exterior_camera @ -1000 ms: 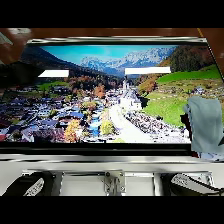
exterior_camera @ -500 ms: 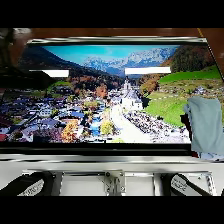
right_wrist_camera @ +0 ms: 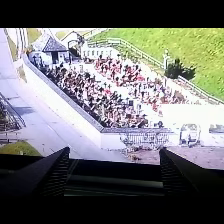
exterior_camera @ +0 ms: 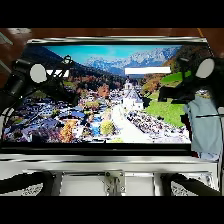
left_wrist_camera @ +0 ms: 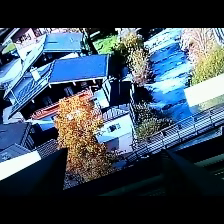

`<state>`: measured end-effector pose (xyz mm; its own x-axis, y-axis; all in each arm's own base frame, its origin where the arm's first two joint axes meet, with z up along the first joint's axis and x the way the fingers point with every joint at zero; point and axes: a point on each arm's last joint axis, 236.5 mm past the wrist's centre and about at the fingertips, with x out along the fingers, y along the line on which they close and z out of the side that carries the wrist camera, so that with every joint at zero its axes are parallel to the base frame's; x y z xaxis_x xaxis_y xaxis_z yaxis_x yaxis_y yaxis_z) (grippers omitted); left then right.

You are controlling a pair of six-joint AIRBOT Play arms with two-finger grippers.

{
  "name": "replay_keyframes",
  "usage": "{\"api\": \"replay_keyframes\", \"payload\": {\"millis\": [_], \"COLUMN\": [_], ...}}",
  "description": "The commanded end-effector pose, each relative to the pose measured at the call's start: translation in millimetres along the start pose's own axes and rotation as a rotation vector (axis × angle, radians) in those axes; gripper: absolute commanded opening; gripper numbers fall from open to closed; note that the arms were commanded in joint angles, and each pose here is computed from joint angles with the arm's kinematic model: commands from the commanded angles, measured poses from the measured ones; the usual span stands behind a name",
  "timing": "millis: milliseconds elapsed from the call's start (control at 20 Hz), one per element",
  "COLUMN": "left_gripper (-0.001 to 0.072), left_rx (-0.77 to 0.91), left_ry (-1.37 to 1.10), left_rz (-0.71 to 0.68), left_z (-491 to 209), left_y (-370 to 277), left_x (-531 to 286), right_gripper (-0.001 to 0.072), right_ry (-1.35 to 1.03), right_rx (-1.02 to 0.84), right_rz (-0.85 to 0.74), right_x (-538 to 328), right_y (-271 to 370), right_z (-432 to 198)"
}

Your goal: Fold the shirts.

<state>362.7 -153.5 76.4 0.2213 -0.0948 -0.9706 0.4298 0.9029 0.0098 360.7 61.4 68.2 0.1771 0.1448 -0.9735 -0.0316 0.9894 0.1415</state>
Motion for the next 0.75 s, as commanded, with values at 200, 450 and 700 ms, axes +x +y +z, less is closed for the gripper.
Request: {"api": "replay_keyframes", "payload": {"millis": [200,450,700], "left_gripper": [0.0706,0.0706,0.0706], "left_rx": [-0.019,-0.018,-0.018], "left_ry": [0.017,0.017,-0.011], "left_rz": [0.019,0.020,0.020], "left_z": [-0.7,-0.7,5.8], "left_y": [-0.9,-0.8,-0.7], "left_x": [4.4,4.4,4.4], "right_gripper": [0.0697,0.0698,0.0697], "right_ry": [0.053,0.053,0.053], "right_rx": [-0.039,-0.039,-0.039], "right_rz": [0.004,0.004,0.004], "right_x": [16.8,16.8,16.8], "right_y": [16.7,16.7,16.7], "right_z": [-11.1,-11.1,-11.1]}}
